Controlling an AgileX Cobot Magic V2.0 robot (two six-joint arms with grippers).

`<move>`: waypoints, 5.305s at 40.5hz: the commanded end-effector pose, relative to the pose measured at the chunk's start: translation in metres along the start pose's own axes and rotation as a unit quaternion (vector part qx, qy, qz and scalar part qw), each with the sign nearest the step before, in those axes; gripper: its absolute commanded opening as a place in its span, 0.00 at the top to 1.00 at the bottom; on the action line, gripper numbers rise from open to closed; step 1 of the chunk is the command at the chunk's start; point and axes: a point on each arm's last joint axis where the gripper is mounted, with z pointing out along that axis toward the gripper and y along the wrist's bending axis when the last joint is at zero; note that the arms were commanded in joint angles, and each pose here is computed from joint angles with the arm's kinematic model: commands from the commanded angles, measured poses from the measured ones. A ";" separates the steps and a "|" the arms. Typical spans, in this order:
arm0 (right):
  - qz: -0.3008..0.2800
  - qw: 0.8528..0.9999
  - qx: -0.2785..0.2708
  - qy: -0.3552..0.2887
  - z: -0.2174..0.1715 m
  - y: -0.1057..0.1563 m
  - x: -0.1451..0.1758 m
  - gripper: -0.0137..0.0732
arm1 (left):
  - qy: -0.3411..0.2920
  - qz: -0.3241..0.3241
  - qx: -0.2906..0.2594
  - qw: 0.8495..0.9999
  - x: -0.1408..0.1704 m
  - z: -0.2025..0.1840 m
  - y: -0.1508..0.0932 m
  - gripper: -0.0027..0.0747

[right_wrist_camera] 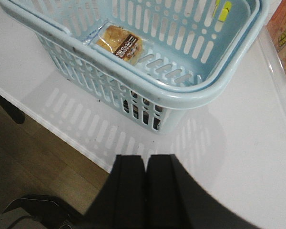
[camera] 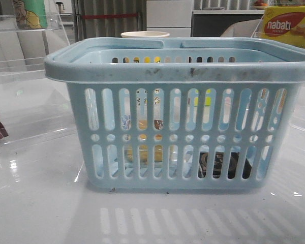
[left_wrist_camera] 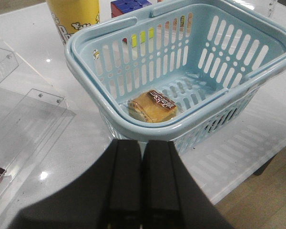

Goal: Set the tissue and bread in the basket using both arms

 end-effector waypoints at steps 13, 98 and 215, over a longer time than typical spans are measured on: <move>-0.003 0.999 0.004 -0.045 -0.006 -0.001 -0.012 0.81 | -0.169 -0.045 -0.135 0.975 0.024 -0.048 0.017 0.85; -0.003 0.999 0.004 -0.045 -0.006 -0.001 -0.012 0.81 | -0.310 -0.065 -0.271 0.909 0.169 -0.011 0.020 0.85; 0.057 0.895 0.259 -0.358 0.052 -0.028 0.143 0.81 | -0.310 -0.065 -0.271 0.909 0.169 -0.011 0.020 0.85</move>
